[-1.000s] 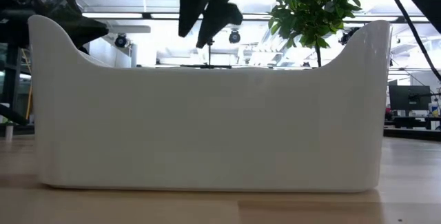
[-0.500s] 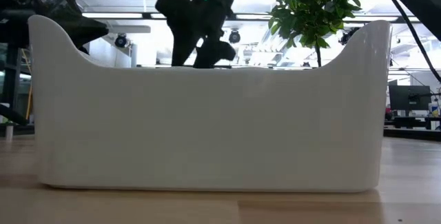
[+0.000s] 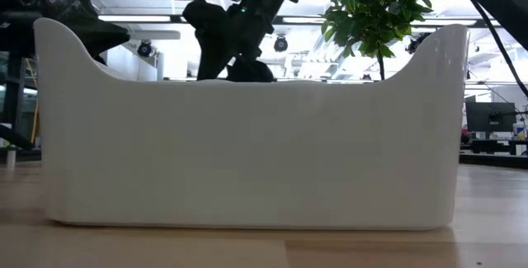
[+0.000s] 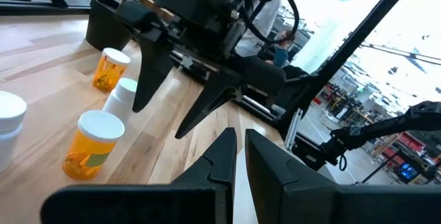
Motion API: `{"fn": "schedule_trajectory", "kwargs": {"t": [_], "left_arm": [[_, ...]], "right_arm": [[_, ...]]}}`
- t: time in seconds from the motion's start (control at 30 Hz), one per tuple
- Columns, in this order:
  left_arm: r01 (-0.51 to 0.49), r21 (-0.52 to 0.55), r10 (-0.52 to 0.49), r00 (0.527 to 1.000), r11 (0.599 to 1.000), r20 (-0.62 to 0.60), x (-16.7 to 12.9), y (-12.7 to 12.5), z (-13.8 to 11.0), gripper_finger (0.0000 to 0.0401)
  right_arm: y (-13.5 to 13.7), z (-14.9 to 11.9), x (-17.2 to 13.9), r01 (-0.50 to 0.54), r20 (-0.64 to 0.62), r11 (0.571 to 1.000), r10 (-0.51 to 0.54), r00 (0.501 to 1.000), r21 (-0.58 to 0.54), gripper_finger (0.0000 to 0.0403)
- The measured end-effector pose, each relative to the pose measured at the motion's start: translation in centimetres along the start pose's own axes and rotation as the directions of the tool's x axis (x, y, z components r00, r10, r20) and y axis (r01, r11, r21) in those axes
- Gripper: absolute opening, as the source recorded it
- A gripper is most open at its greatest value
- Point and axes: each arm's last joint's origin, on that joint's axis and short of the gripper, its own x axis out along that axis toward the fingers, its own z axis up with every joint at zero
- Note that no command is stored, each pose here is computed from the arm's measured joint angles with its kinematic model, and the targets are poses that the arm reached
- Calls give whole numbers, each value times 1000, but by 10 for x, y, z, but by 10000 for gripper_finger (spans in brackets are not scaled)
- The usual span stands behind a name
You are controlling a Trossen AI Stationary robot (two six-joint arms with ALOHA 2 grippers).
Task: Pick and place pill bottles into a basket
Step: Put the left orange medicine bottle into the container
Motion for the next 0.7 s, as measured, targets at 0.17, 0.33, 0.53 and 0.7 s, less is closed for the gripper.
{"fn": "schedule_trajectory", "kwargs": {"t": [0.17,0.33,0.53,0.7], "left_arm": [[0,0,0,1000,1000,0,0,0,0,67],[0,0,0,1000,1000,0,0,0,0,67],[0,0,0,1000,1000,0,0,0,0,67],[0,0,0,1000,1000,0,0,0,0,67]], "right_arm": [[-1,2,0,0,20,1000,0,1000,-4,277],[-8,5,-1,33,33,999,-33,999,5,304],[-18,9,-1,82,51,997,-83,995,15,316],[-26,12,-2,90,54,995,-92,994,45,317]]}}
